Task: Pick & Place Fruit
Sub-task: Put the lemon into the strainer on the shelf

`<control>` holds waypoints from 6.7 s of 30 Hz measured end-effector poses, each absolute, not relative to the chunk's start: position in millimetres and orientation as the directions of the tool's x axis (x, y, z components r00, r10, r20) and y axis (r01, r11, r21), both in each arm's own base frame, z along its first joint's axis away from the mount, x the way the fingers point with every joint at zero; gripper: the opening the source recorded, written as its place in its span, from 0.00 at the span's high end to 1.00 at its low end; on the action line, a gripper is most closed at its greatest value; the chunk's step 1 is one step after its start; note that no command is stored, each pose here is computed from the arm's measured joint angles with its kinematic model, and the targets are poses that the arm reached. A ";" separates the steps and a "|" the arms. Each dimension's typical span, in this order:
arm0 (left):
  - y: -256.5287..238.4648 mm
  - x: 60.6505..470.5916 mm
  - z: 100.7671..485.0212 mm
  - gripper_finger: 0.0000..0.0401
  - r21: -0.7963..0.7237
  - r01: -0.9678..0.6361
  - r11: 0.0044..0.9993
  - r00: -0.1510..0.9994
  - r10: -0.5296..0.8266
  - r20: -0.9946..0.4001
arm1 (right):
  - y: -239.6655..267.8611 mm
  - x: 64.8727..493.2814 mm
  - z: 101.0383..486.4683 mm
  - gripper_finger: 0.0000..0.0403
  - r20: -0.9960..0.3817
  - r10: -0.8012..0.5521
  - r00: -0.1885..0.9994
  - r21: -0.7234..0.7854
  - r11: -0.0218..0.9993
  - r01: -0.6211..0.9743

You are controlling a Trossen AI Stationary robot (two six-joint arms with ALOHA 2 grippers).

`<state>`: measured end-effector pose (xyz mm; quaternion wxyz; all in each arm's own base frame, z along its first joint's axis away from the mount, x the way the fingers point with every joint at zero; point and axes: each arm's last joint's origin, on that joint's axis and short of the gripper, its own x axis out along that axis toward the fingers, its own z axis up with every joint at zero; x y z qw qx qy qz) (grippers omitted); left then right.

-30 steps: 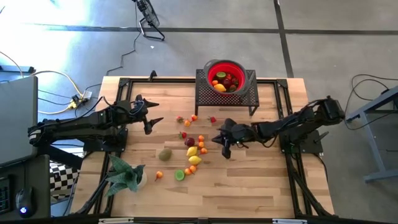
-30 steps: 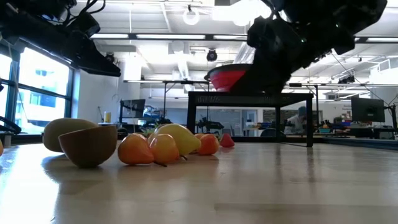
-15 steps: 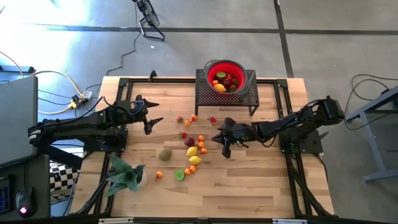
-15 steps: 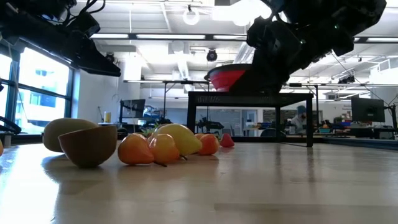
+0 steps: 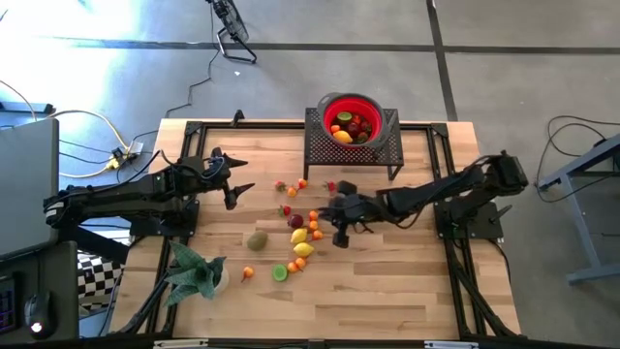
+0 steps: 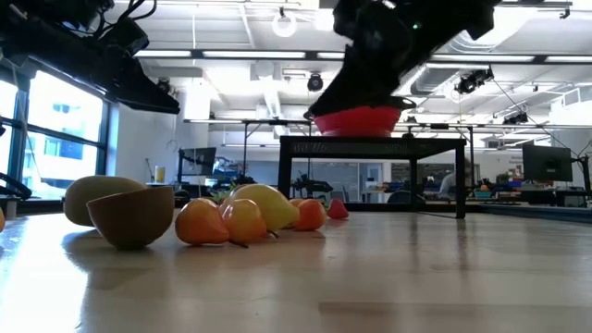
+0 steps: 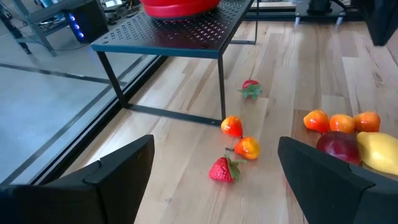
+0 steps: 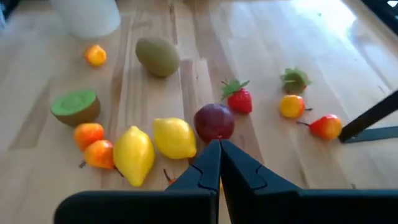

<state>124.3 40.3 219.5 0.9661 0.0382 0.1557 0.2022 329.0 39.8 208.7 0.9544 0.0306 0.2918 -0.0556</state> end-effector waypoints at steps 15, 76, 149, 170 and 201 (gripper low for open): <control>40.3 124.3 219.6 0.16 0.137 -0.379 0.915 0.870 0.403 -0.285 | 69.4 384.3 195.4 0.99 -0.679 0.019 0.733 -0.002 1.000 -0.028; 40.3 124.3 219.5 0.16 0.137 -0.379 0.915 0.870 0.403 -0.285 | 108.0 419.5 151.7 0.44 -0.789 0.049 0.612 0.028 0.999 -0.044; 40.3 124.3 219.6 0.16 0.137 -0.379 0.915 0.870 0.402 -0.285 | 107.2 415.9 131.2 0.45 -0.850 0.037 0.525 0.029 0.999 -0.023; 40.3 124.3 219.5 0.16 0.137 -0.379 0.915 0.870 0.403 -0.285 | 103.8 409.1 129.0 0.45 -0.891 0.026 0.453 0.013 0.999 -0.031; 40.3 124.3 219.5 0.16 0.137 -0.378 0.915 0.870 0.402 -0.285 | 101.1 409.7 129.0 0.38 -0.891 0.012 0.454 0.027 0.999 0.028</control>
